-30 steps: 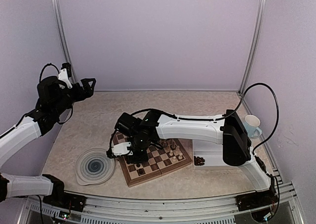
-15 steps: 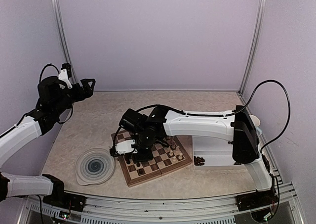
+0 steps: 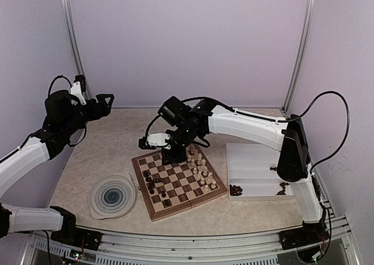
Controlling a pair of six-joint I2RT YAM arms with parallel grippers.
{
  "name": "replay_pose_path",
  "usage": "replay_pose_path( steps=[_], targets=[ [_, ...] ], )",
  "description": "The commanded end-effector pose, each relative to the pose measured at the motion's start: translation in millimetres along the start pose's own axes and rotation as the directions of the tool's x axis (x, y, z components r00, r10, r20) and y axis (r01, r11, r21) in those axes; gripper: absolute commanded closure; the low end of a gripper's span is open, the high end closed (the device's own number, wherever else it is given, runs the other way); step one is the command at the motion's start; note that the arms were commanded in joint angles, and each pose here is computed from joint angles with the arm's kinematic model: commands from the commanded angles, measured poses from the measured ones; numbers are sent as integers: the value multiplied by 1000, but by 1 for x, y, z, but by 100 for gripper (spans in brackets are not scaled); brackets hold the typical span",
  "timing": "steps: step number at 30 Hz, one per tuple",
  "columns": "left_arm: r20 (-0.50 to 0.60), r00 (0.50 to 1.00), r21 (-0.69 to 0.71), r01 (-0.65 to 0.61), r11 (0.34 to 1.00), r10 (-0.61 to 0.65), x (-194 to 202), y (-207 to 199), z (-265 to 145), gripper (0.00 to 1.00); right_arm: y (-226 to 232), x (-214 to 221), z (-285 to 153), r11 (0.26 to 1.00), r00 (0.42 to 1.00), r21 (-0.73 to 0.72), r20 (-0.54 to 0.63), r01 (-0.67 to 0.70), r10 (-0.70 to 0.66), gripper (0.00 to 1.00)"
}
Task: Set up the chess pieces on the board
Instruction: Place the bishop on c8, then pick up the knight from d7.
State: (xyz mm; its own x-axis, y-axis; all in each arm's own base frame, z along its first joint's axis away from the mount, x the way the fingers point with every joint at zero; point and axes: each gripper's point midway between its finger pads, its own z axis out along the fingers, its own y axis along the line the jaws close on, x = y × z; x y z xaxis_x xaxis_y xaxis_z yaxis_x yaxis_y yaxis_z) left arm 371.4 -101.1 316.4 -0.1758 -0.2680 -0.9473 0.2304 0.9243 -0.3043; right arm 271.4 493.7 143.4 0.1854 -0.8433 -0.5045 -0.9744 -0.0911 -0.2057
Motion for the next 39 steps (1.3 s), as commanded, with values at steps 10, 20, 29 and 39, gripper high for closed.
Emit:
replay_pose_path(
  steps=[10, 20, 29, 39],
  targets=[
    [37, 999, 24, -8, 1000, 7, -21, -3, 0, 6, 39, 4, 50, 978, 999, -204, -7, -42, 41, 51],
    [33, 999, 37, 2, 999, -3, -20, -3, 1, 6, 45, 12, 71, 969, 997, -236, -26, -75, 71, 49],
    [23, 1000, 43, 5, 999, -6, -18, -4, 2, 6, 47, 18, 83, 966, 996, -245, -37, -82, 75, 54],
    [18, 1000, 44, 5, 999, -6, -17, -4, 3, 6, 52, 22, 91, 960, 996, -264, -46, -88, 78, 66]
  ],
)
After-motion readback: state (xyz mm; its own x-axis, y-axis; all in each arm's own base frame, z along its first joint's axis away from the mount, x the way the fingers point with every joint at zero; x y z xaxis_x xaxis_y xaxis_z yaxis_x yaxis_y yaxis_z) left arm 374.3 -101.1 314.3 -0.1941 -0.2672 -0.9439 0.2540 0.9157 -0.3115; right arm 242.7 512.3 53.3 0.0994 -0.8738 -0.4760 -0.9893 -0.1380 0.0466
